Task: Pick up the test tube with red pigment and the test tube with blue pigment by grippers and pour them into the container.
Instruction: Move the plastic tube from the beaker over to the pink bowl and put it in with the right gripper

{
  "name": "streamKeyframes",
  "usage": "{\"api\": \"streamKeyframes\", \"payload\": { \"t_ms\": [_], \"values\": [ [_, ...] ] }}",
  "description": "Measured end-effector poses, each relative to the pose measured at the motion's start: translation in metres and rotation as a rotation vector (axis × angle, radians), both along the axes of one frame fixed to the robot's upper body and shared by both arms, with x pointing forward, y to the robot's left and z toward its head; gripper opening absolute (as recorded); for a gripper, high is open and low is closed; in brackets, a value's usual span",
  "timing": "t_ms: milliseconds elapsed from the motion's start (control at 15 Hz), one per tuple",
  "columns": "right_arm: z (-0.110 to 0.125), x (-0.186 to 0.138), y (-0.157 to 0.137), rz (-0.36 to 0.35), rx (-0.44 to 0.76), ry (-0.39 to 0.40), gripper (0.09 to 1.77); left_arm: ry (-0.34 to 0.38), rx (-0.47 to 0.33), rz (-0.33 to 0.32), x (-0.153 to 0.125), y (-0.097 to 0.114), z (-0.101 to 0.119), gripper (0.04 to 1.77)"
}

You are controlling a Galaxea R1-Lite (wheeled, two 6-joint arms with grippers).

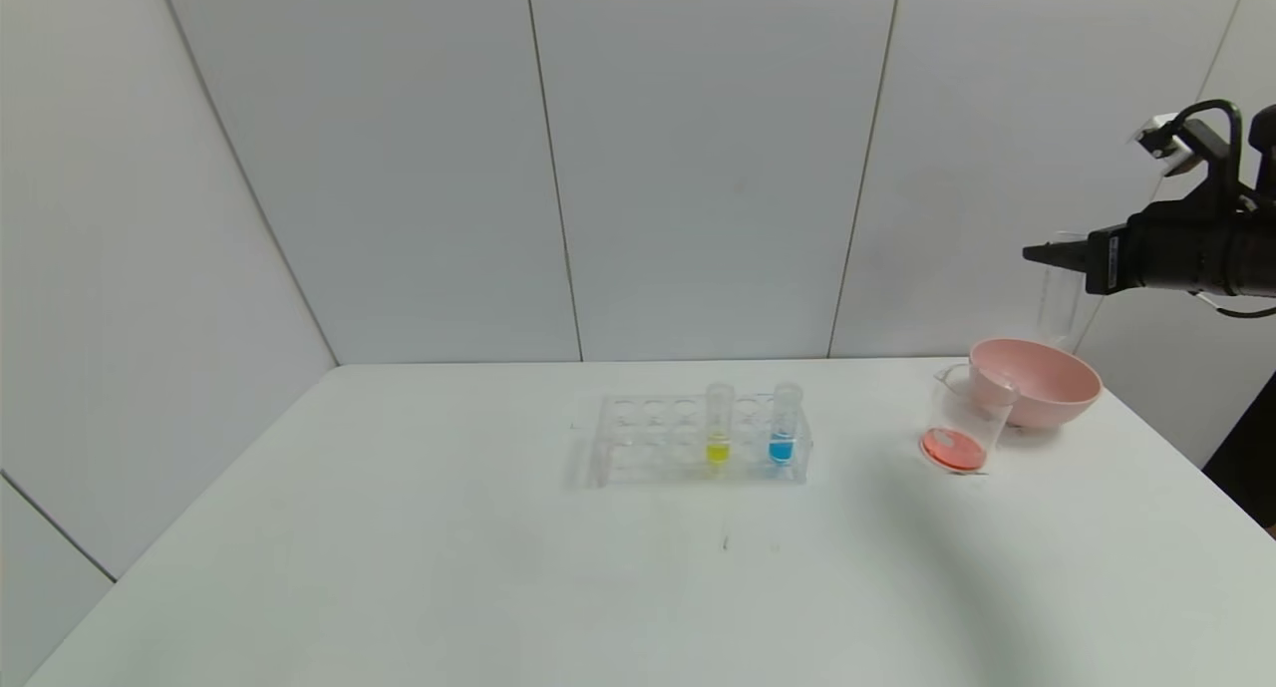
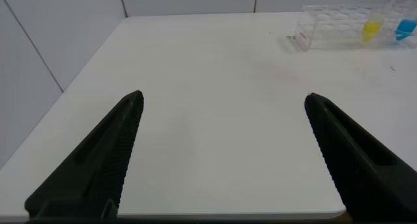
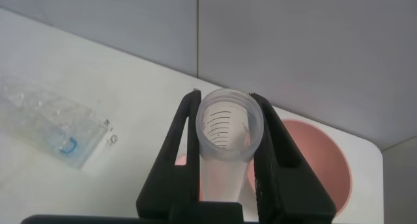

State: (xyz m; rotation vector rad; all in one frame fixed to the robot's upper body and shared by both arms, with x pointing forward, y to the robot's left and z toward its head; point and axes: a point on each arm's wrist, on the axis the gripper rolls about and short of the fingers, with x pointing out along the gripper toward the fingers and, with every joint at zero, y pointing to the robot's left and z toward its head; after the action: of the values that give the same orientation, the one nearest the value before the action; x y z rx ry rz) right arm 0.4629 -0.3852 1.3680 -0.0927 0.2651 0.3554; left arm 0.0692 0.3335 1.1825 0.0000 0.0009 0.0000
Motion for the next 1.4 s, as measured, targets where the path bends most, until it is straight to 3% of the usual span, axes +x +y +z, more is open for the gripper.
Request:
{"api": "streamKeyframes", "payload": {
  "t_ms": [267,467,733,1400],
  "values": [
    [-0.012,-0.025,0.003,-0.131,0.192,-0.053,0.53,0.0,0.0,0.0,0.0,0.0,0.0,1.76],
    [-0.015,-0.033,-0.001,-0.171,0.187,-0.073,0.53,0.0,0.0,0.0,0.0,0.0,0.0,1.76],
    [-0.016,-0.029,-0.011,-0.181,0.171,-0.197,0.53,0.0,0.0,0.0,0.0,0.0,0.0,1.76],
    [-0.073,0.026,-0.061,-0.277,0.158,-0.165,0.53,0.0,0.0,0.0,0.0,0.0,0.0,1.76]
  ]
}}
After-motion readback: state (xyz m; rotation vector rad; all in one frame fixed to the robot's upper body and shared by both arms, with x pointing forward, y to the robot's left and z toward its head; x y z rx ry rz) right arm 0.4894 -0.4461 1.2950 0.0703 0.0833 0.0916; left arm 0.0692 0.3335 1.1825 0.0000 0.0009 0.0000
